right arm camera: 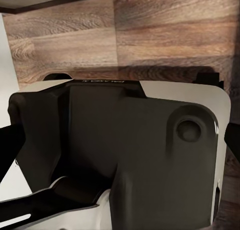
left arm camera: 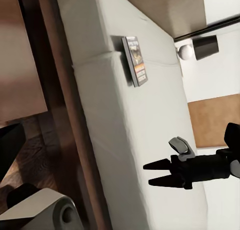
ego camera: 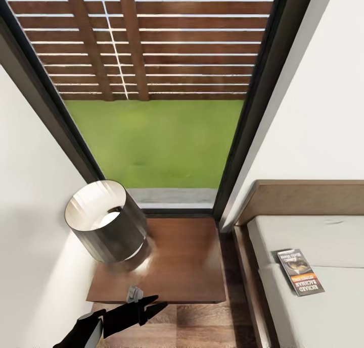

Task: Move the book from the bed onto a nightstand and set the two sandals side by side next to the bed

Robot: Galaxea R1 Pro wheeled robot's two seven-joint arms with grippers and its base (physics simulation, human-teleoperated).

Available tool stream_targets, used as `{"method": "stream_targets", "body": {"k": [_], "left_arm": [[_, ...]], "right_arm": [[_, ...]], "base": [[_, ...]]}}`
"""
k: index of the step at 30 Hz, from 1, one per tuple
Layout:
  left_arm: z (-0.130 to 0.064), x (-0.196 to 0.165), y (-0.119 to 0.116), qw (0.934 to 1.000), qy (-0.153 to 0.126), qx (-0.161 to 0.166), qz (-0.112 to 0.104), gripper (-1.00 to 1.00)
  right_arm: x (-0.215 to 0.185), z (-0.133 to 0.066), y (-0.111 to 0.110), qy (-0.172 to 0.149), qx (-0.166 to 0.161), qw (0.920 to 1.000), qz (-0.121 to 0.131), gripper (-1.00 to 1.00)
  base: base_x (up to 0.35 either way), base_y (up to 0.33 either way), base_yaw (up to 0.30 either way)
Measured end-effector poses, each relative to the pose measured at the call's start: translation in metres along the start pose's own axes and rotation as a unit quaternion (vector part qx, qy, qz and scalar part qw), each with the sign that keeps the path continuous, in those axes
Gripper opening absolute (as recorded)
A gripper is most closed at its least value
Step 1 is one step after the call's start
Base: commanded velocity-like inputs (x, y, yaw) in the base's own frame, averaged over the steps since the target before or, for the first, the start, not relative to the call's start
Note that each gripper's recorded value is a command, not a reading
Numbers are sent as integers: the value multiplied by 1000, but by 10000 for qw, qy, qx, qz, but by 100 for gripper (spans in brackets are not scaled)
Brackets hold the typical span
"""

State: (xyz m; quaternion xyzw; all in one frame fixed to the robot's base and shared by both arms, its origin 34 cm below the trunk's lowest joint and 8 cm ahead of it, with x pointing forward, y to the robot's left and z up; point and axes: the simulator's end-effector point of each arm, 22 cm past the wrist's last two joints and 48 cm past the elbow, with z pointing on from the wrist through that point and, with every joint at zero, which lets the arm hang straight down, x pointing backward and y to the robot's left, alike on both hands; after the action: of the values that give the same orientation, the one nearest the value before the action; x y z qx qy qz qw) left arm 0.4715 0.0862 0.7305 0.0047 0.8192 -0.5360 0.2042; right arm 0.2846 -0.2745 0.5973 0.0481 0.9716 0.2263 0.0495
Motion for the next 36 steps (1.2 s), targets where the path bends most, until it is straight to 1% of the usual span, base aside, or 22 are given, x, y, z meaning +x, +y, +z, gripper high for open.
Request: {"method": "stream_targets", "body": {"k": [15,21,23,25,28,30,32,36], "left_arm": [[0,1,1,10000,2,-14,-4,100],[0,1,0,10000,3,2,-9,100],[0,1,0,10000,4,4,-10,100],[0,1,0,10000,4,3,-10,100],[1,1,0,10000,7,4,-9,100],[1,1,0,10000,8,1,-8,100],[1,1,0,10000,7,-1,-6,100],[1,1,0,10000,7,-2,-6,100]], "right_arm": [[1,0,0,8,-13,10000,4,100],[-8,-2,-4,-79,-15,10000,-7,100],[-20,-6,-11,-177,23,9998,-66,100],[-29,-7,-13,-246,28,9996,-127,100],[-57,-7,-12,-483,4,9983,-316,100],[-78,-8,-9,-643,-32,9969,-456,100],[-109,-9,-2,-814,-95,9949,-594,100],[-157,-14,16,-935,-231,9926,-744,100]], "base": [[0,0,0],[0,0,0],[0,0,0],[0,0,0],[0,0,0],[0,0,0],[0,0,0],[0,0,0]]}}
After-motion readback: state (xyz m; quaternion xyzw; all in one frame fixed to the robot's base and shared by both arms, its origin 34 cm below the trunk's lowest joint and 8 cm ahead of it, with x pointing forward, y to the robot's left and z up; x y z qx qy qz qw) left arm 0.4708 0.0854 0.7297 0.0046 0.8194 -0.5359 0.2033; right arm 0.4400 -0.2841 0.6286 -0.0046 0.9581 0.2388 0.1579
